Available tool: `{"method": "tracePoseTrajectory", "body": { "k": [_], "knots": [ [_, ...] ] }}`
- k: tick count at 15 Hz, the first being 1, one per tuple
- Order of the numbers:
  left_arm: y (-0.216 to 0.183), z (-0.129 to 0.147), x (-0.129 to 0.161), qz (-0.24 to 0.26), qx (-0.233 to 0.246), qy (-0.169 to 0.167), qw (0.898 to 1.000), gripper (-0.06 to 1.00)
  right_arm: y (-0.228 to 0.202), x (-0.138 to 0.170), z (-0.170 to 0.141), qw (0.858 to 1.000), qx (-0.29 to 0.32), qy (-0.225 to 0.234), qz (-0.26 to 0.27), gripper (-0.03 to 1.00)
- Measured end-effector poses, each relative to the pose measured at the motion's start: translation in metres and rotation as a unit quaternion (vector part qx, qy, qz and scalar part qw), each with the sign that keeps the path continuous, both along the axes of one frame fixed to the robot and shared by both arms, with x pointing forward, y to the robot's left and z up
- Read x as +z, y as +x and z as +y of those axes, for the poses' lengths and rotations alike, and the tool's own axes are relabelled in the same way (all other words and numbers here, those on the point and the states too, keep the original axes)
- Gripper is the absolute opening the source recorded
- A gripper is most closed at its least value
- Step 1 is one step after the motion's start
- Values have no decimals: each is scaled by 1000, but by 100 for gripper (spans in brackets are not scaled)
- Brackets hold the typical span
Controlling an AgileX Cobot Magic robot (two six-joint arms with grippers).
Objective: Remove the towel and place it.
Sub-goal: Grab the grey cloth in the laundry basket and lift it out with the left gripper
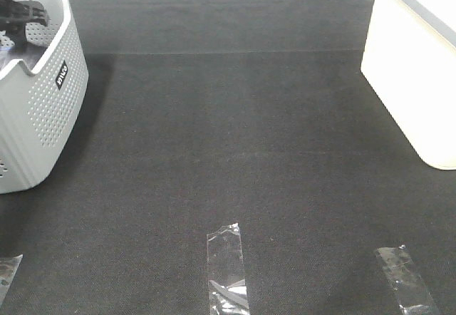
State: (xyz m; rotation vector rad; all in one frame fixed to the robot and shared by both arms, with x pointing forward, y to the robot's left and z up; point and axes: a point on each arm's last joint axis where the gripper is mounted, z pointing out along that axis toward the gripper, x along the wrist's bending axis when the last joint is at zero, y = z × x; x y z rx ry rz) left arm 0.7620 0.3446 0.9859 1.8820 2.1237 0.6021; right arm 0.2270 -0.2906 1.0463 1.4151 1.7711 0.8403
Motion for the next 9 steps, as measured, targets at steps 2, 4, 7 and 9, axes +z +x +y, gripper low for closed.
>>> {"method": "tracePoseTrajectory", "body": {
  "k": [2, 4, 7, 9],
  "knots": [
    [3, 1, 0, -17, 3, 3, 1000, 51, 0, 0, 0, 1000, 0, 0, 0, 50],
    [9, -3, -9, -32, 2, -20, 999, 51, 0, 0, 0, 1000, 0, 0, 0, 50],
    [12, -4, -19, -34, 2, -26, 999, 51, 0, 0, 0, 1000, 0, 0, 0, 50],
    [15, -5, -27, -39, 3, -36, 999, 51, 0, -1, 0, 1000, 0, 0, 1, 50]
  ]
}}
